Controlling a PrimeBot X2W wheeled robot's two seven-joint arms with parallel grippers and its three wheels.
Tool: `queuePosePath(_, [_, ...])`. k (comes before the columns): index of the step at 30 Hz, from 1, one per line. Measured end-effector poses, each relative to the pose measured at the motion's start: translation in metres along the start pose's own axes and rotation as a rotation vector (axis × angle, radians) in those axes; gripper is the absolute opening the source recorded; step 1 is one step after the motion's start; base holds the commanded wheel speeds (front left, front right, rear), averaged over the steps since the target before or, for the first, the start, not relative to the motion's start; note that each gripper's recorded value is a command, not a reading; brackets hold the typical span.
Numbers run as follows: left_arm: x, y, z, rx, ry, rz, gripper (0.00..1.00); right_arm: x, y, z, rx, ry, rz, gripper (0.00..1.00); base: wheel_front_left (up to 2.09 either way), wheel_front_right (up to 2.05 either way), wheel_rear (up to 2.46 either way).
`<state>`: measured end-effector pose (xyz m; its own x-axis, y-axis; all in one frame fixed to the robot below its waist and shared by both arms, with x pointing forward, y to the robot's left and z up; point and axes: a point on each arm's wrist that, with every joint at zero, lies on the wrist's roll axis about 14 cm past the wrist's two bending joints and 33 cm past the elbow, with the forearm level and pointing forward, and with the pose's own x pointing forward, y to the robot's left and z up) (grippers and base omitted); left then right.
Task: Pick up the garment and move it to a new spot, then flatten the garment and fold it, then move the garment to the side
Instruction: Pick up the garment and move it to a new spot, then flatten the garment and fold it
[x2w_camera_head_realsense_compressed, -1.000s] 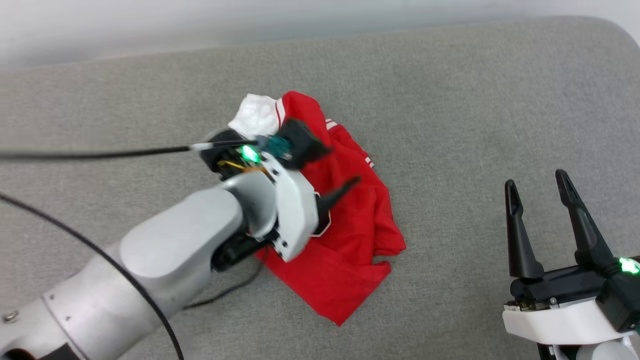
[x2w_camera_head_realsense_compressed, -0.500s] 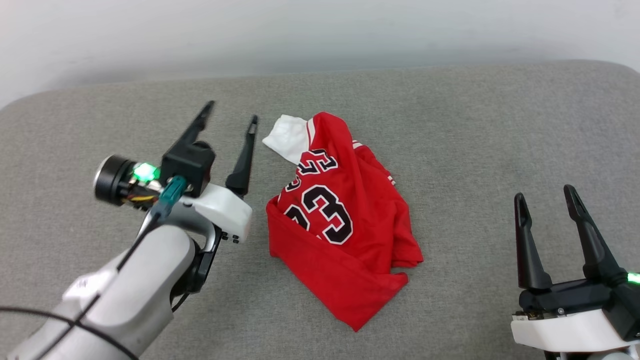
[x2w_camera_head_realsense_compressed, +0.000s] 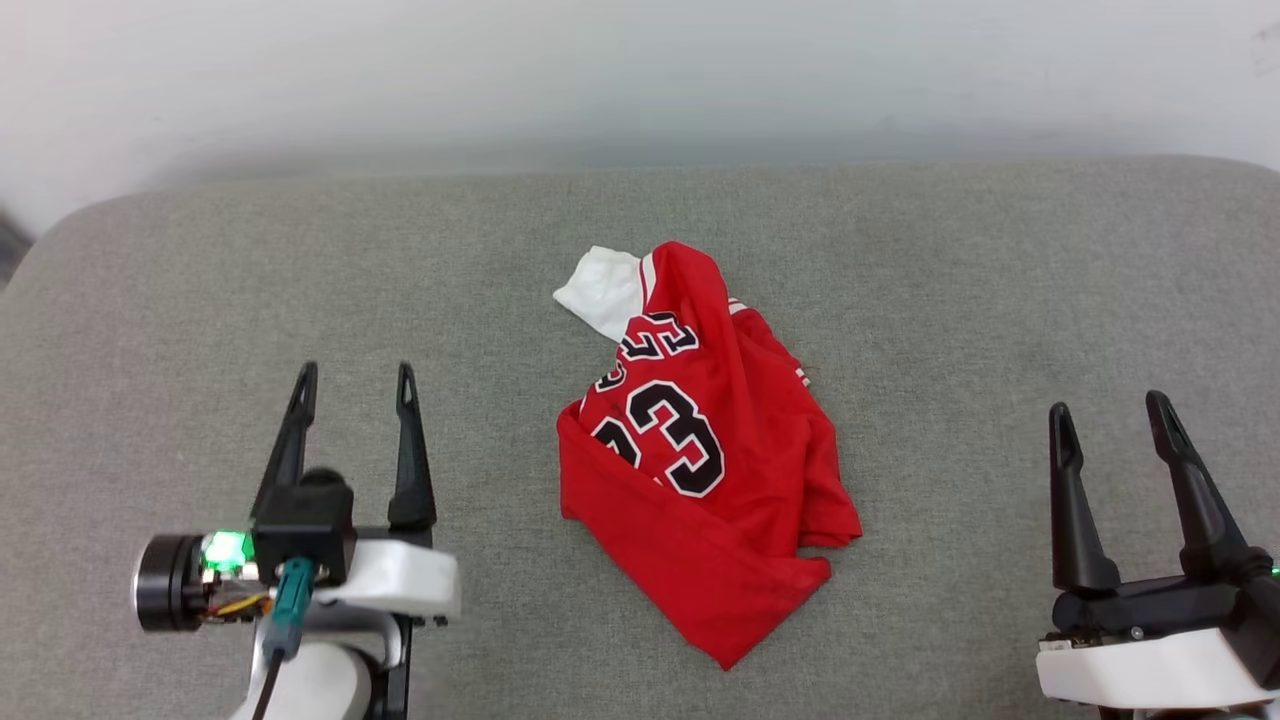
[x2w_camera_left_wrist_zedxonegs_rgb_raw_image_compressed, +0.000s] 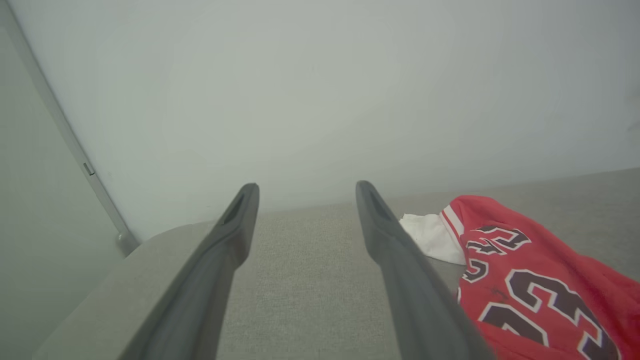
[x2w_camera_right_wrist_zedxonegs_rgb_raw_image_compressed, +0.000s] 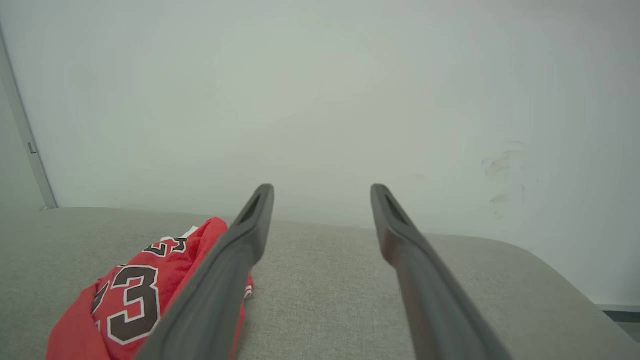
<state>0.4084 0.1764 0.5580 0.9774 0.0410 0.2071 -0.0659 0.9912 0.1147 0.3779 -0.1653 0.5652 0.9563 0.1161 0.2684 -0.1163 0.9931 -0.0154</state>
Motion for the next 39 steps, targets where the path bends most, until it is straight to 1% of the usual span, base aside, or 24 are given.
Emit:
queuePosePath(8, [-0.027,0.007,-0.009,-0.011,0.024,0.034,1.0,-0.014,-0.005,-0.004,0.028,0.025,-0.025,1.0,0.0,0.0,0.0])
queuePosePath(18, [-0.05,0.005,-0.017,-0.028,0.05,0.036,1.0,-0.031,-0.012,-0.004,0.04,0.039,-0.055,1.0,0.0,0.0,0.0])
queuePosePath(25, [-0.06,0.01,-0.019,-0.036,0.062,0.05,1.0,-0.038,-0.014,-0.002,0.044,0.038,-0.062,1.0,0.0,0.0,0.0])
queuePosePath(39, [-0.064,0.011,-0.022,-0.043,0.069,0.045,1.0,-0.039,-0.013,-0.003,0.066,0.04,-0.063,1.0,0.0,0.0,0.0])
